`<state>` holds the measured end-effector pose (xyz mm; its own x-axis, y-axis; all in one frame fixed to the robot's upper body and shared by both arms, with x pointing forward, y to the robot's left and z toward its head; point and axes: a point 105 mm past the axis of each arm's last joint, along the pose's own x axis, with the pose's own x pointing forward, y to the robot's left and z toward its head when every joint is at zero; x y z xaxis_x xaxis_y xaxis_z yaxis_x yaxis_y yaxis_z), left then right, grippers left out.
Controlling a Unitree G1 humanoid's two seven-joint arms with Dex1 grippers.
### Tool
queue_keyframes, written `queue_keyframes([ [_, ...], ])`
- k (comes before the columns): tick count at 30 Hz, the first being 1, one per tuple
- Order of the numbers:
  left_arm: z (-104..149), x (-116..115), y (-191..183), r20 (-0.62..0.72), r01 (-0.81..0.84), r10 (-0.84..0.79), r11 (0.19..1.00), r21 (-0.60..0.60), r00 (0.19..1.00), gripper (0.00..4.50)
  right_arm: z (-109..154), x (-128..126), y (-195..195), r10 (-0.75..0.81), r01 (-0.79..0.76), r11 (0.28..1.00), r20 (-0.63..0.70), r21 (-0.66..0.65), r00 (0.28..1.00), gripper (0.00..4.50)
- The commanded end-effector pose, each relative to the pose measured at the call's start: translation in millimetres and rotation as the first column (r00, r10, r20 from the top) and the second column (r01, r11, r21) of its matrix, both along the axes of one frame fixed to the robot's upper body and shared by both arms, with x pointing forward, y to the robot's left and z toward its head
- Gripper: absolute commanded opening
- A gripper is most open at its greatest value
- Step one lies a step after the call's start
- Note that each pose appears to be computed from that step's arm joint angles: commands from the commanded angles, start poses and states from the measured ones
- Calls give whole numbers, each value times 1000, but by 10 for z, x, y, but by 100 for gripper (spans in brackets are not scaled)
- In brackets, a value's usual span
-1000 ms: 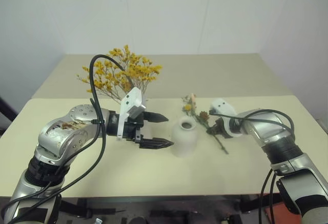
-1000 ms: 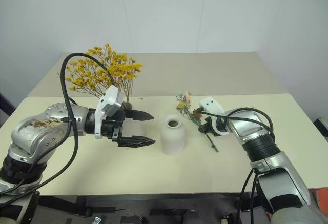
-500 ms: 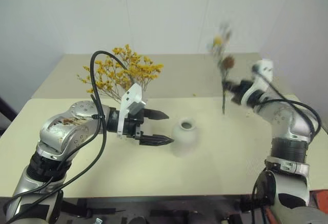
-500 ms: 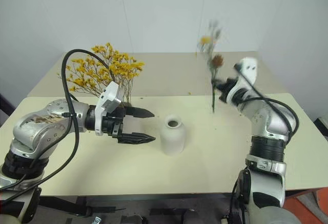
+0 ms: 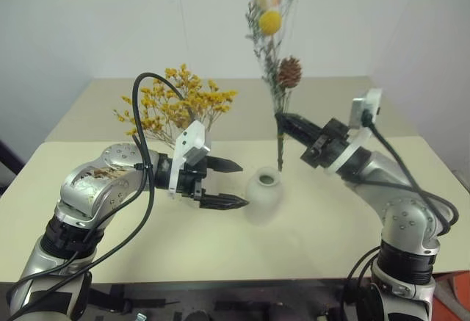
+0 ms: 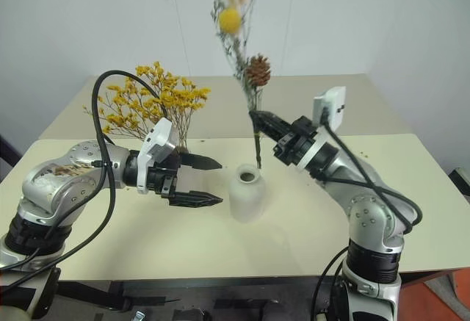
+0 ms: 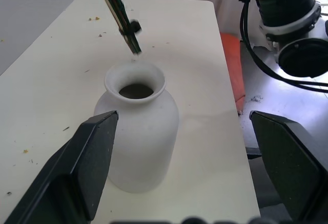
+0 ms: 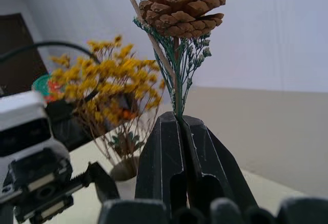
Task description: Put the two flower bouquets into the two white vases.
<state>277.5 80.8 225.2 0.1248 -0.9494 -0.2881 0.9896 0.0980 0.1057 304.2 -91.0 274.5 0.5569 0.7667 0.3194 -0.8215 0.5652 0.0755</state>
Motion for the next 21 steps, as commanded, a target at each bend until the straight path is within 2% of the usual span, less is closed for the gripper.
queue_keyframes([
  [1,91,-25,-16,52,21,-21,1000,-5,998,450,30,-48,56,-11,11,1000,66,0,998,2],
  [11,90,-30,-4,56,22,-22,1000,2,998,450,-102,-4,149,-39,41,999,90,-16,995,2],
  [15,92,-27,2,58,20,-21,1000,4,998,450,-150,-22,133,-47,48,999,91,-16,995,111],
  [21,92,-24,5,60,22,-22,1000,7,998,450,-150,-48,-68,-72,78,996,124,-40,990,315],
])
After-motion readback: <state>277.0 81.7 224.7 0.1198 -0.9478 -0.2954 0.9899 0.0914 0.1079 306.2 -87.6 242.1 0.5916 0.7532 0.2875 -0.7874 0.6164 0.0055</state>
